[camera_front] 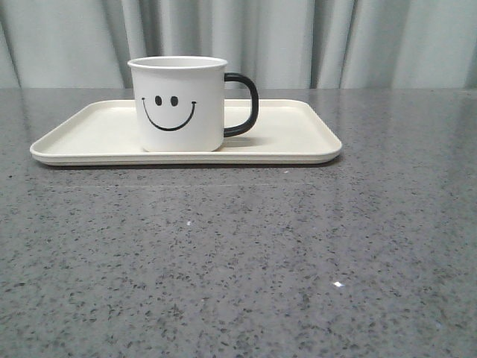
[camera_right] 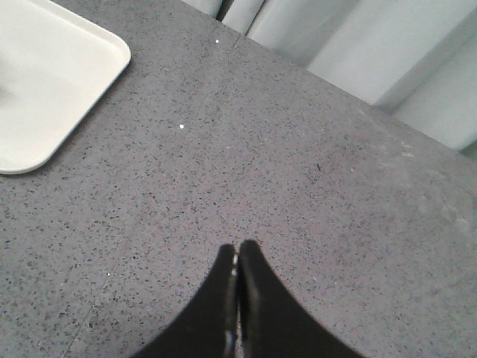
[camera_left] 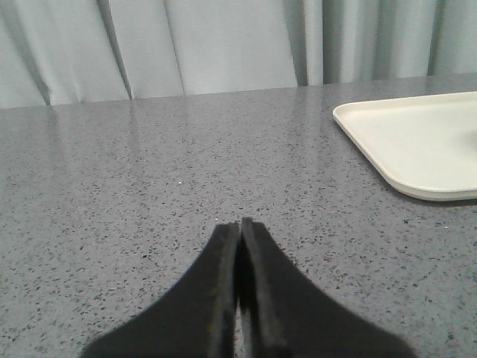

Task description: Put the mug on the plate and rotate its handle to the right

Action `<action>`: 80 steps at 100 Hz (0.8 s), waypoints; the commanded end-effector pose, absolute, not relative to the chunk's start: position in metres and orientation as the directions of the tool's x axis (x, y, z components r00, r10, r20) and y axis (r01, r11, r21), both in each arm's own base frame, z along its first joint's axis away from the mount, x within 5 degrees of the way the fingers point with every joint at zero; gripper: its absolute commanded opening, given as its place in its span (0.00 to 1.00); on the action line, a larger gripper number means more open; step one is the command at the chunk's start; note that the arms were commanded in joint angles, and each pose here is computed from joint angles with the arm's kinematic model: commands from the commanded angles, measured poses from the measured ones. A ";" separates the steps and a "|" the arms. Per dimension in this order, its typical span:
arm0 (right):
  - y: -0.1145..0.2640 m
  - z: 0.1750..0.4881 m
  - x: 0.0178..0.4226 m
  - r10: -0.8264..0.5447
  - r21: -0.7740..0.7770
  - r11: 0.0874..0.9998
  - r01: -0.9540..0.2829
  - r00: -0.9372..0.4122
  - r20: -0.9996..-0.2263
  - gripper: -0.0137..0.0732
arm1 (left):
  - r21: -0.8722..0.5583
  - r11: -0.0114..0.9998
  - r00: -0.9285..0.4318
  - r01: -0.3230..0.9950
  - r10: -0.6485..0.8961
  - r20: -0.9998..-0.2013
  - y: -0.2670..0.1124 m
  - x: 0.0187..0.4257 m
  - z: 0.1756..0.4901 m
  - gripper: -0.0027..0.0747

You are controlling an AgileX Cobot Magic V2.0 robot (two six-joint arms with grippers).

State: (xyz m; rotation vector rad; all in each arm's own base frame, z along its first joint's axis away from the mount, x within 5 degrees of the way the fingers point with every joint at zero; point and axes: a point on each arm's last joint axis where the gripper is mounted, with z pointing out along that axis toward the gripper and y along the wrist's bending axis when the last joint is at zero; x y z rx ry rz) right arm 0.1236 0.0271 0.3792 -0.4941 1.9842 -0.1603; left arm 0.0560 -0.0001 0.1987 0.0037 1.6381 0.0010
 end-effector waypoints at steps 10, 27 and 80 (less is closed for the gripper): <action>0.026 0.393 0.124 -0.407 -0.343 0.906 -0.246 -0.292 -0.865 0.08 | -0.016 1.000 0.040 0.006 -0.017 -0.999 0.000 0.054 0.205 0.01; 0.026 0.393 0.124 -0.407 -0.343 0.906 -0.246 -0.292 -0.865 0.08 | -0.016 1.000 0.040 0.006 -0.017 -0.999 0.000 0.054 0.205 0.01; 0.027 0.381 0.118 -0.391 -0.324 0.909 -0.263 -0.265 -0.881 0.08 | -0.016 1.000 0.040 0.006 -0.017 -0.999 0.000 0.054 0.205 0.01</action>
